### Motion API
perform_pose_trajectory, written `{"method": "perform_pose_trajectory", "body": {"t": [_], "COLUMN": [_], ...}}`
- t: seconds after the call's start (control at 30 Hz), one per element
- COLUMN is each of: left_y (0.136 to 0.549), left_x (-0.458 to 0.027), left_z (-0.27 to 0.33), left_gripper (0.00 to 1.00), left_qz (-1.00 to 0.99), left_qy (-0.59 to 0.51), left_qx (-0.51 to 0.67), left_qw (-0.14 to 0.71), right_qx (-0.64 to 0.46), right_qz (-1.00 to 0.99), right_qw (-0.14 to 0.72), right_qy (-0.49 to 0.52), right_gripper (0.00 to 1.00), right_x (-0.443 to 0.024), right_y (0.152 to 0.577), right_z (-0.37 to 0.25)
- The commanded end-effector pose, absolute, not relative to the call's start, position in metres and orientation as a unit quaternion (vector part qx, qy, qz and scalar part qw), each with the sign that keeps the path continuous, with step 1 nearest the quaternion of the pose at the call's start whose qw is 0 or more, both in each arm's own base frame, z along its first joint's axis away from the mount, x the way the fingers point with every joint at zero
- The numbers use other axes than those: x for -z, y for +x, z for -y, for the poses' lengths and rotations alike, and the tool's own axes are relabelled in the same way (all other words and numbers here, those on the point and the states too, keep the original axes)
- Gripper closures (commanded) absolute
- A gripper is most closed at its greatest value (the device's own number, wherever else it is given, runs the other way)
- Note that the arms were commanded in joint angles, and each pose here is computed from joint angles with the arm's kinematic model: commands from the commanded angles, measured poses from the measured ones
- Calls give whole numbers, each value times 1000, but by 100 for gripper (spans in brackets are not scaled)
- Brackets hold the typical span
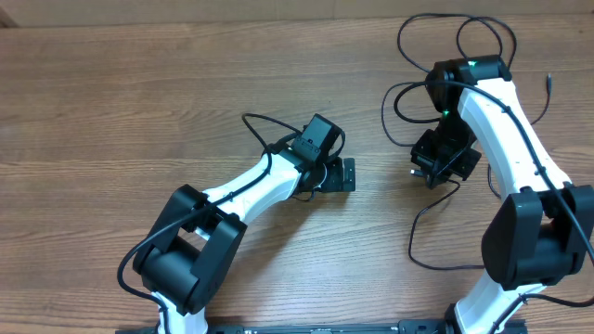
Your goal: Untangle cables
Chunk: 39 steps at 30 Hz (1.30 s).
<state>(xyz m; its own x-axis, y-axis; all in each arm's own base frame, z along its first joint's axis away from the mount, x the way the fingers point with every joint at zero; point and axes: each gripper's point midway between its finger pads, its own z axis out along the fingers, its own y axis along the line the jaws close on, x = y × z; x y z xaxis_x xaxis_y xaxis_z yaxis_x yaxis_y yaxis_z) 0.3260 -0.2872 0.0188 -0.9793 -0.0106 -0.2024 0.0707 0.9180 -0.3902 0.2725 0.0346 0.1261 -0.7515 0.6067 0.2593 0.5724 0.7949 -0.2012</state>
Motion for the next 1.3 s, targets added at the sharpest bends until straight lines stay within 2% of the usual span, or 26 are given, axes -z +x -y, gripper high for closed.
{"method": "perform_pose_trajectory", "body": {"t": [0.0,0.33,1.27], "left_y": [322,323,324], "left_x": [-9,-9,-9], "left_z": [281,281,281], "left_gripper": [0,1,0], "left_qz": [-978,-978,-977], "left_qy": [8,8,8], "left_qx": [192,191,191], "left_qw": [86,88,89], "right_qx": [-45,-64,-46], "right_qz": [940,935,933], "right_qw": [153,148,119], "right_qy": [-300,-317,-337], "right_gripper": [96,96,96], "right_x": [-131,-139,-106], "right_y": [270,227,240], "right_z": [-37,-27,-31]}}
